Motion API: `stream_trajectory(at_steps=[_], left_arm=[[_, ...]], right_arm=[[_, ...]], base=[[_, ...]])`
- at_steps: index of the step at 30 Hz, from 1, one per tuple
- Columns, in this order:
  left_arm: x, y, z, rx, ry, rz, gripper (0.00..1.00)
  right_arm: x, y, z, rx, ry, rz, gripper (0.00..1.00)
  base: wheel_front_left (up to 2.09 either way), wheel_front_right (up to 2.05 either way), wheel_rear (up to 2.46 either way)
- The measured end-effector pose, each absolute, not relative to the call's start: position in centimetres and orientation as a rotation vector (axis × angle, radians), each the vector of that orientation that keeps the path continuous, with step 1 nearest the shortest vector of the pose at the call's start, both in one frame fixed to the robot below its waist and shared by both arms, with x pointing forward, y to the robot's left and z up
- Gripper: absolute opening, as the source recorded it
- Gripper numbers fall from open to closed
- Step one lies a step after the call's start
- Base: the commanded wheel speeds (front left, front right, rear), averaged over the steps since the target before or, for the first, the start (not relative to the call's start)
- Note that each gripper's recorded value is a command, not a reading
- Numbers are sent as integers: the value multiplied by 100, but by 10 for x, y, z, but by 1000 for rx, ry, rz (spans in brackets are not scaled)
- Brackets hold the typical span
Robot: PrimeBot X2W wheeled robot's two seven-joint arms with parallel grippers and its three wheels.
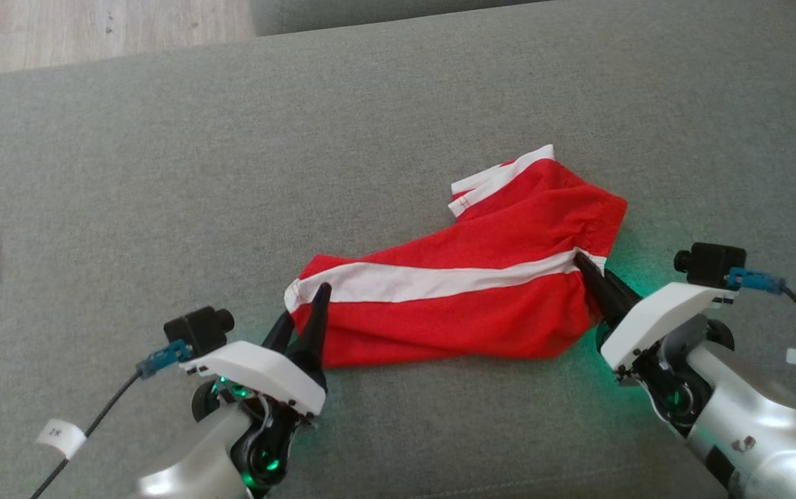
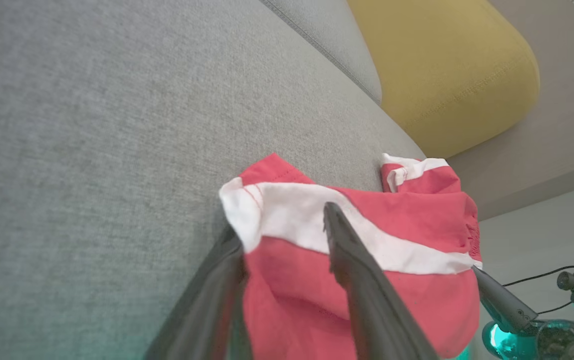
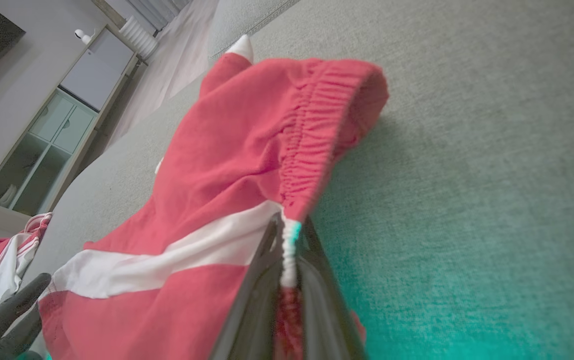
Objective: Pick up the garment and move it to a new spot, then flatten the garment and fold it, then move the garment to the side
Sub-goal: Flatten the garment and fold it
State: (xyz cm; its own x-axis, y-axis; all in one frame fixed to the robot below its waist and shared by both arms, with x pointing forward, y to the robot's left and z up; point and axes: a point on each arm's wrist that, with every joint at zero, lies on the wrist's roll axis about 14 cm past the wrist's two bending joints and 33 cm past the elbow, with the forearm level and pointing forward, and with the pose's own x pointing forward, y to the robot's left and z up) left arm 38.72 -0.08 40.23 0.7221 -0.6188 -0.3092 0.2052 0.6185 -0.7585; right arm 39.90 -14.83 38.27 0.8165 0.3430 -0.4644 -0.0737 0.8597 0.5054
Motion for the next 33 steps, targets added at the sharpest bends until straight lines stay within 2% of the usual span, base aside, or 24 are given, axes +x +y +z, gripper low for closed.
stream_trajectory(at_steps=[2,3,4,10,14,22,28,33], left_arm=[[386,-2,402,-768,597,-513,33],[387,-2,403,-770,591,-513,10],[388,-2,404,-771,585,-513,0],[411,7,425,-795,487,-491,0],[425,12,460,-769,356,-521,0],[428,33,562,-655,23,-604,0],[418,59,638,-490,-212,-646,0],[404,73,684,-411,-340,-663,0]], right_arm=[[398,-147,381,493,582,233,0],[398,-147,380,496,584,232,0],[397,-146,380,496,586,234,0],[400,-144,381,508,569,230,0],[409,-144,399,532,481,225,0],[439,-139,507,580,170,306,0],[438,-133,598,520,-50,420,0],[426,-125,642,500,-144,494,0]], base=[[0,0,0],[0,0,0],[0,0,0],[0,0,0],[0,0,0],[0,0,0],[0,0,0],[0,0,0]])
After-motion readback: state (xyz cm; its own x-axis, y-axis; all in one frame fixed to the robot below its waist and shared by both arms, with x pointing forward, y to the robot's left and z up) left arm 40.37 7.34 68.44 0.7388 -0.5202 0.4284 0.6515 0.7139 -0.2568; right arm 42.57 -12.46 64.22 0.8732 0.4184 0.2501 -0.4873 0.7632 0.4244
